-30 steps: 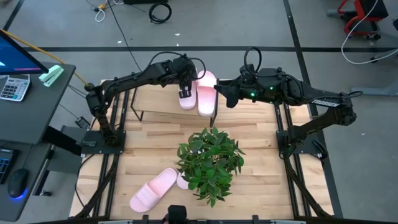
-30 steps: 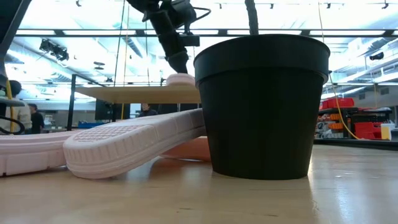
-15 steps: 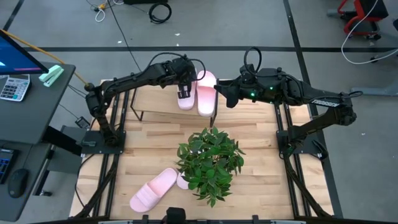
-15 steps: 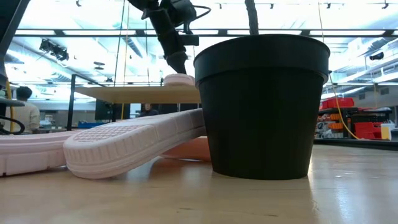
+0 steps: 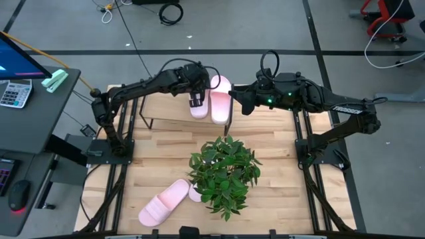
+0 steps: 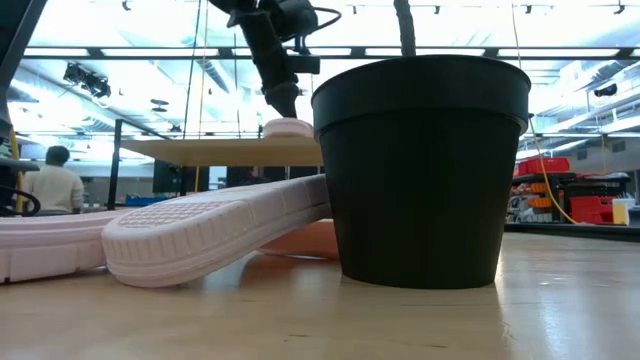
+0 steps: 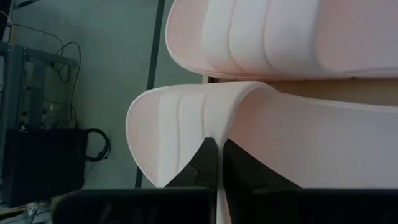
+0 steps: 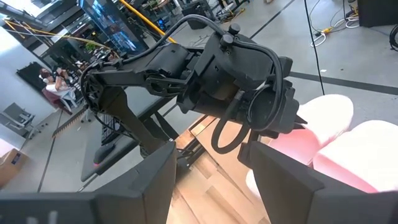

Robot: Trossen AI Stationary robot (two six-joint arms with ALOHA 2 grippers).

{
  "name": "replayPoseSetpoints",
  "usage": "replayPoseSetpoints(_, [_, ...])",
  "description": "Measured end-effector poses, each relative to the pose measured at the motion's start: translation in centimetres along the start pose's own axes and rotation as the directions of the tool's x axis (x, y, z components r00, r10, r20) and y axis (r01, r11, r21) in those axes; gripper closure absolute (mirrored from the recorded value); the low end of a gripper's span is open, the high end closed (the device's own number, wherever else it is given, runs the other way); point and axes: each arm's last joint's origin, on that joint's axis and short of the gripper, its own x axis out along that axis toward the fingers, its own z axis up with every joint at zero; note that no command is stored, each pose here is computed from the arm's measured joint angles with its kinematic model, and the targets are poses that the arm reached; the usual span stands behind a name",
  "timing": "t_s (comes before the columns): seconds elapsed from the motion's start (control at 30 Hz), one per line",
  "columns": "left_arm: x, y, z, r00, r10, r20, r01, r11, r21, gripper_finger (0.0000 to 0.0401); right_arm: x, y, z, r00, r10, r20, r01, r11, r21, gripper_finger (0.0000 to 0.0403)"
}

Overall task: Pick and place slides into the shelf
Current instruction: Put the pink slide on the shelf

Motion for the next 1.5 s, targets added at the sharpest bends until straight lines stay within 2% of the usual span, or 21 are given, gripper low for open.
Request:
replayPoseSetpoints(0.27, [-0.4, -0.3, 0.1, 1.000, -0.006, 0.005, 0.006, 1.000, 0.007, 0.0391, 0.0, 0.0, 0.0, 1.000, 0.000, 0.000, 0.000, 1.000, 0.000, 0.0190])
replayPoseSetpoints(0.57, [-2.7, 0.5, 0.0, 0.998, 0.001, 0.070, 0.000, 1.000, -0.015, 0.0391, 0.0, 0.0, 0.0, 1.000, 0.000, 0.000, 0.000, 1.000, 0.000, 0.0190])
replayPoseSetpoints(1.5, [-2.4, 0.8, -0.6, 0.995, -0.075, 0.071, 0.076, 0.997, -0.018, 0.0388, 0.0, 0.0, 0.0, 1.000, 0.000, 0.000, 0.000, 1.000, 0.000, 0.0190])
